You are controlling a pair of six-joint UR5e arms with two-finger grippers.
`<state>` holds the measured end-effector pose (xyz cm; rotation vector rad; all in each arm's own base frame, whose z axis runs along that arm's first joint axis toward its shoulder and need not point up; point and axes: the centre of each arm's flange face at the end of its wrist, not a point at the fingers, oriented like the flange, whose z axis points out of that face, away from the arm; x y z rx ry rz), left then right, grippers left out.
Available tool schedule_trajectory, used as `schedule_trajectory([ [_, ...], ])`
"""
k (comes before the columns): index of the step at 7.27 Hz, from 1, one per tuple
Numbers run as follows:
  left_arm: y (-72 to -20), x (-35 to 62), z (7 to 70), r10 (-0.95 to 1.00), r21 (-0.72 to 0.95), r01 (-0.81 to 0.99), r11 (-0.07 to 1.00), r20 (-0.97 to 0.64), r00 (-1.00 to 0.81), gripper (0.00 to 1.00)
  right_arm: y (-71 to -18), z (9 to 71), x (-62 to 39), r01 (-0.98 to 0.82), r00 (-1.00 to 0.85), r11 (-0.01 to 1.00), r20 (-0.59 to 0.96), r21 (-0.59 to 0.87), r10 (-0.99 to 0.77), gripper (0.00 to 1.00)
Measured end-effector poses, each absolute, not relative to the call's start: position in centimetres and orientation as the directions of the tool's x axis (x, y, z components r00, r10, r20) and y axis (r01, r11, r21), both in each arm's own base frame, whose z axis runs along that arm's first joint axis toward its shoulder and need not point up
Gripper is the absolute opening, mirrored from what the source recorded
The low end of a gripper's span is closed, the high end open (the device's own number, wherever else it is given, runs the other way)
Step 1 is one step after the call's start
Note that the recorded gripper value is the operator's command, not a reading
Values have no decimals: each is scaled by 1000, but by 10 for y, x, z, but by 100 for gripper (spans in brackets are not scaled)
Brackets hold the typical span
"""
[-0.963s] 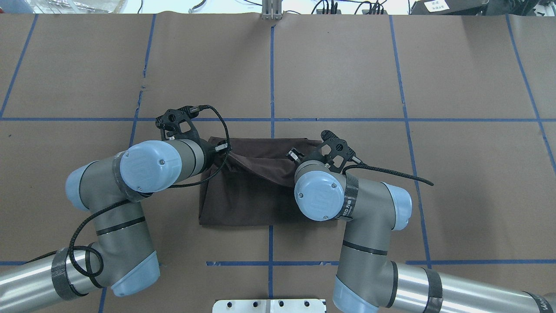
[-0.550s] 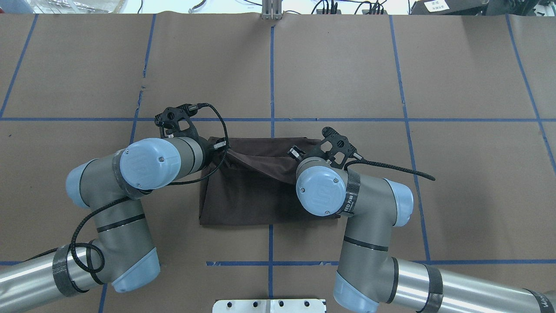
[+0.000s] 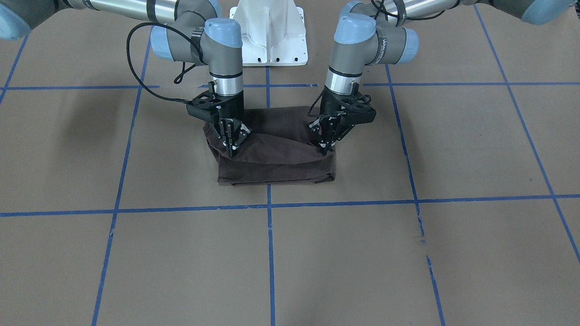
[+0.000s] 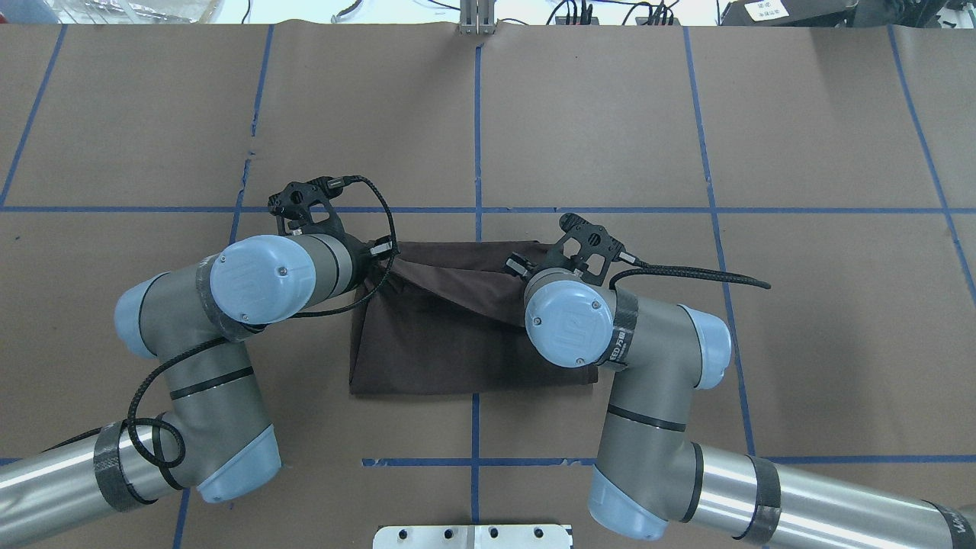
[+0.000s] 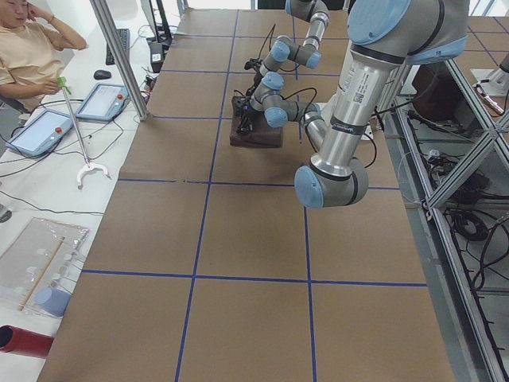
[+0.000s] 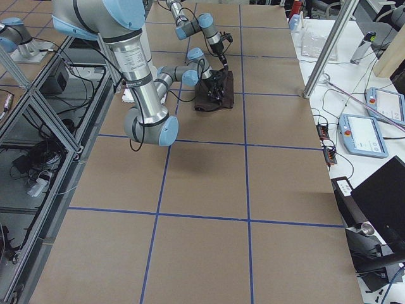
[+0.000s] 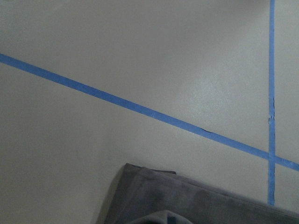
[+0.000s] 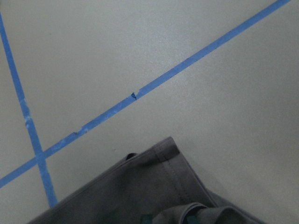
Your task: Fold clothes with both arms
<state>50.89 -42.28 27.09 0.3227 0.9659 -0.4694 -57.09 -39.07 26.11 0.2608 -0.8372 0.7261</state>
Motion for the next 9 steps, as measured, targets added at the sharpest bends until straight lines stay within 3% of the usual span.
schedule_trajectory([
  [4, -458, 477, 273, -136, 152, 455, 877, -830, 540, 100, -375, 221, -553, -568, 493, 823, 799, -6, 345, 100],
  [7, -468, 466, 275, -99, 181, 425, 887, -824, 558, 100, -347, 219, -572, -393, 673, 887, 733, 244, 97, 100],
  [9, -458, 476, 277, -93, 180, 407, 896, -819, 566, 100, -366, 217, -559, -299, 725, 890, 689, 343, -22, 100],
])
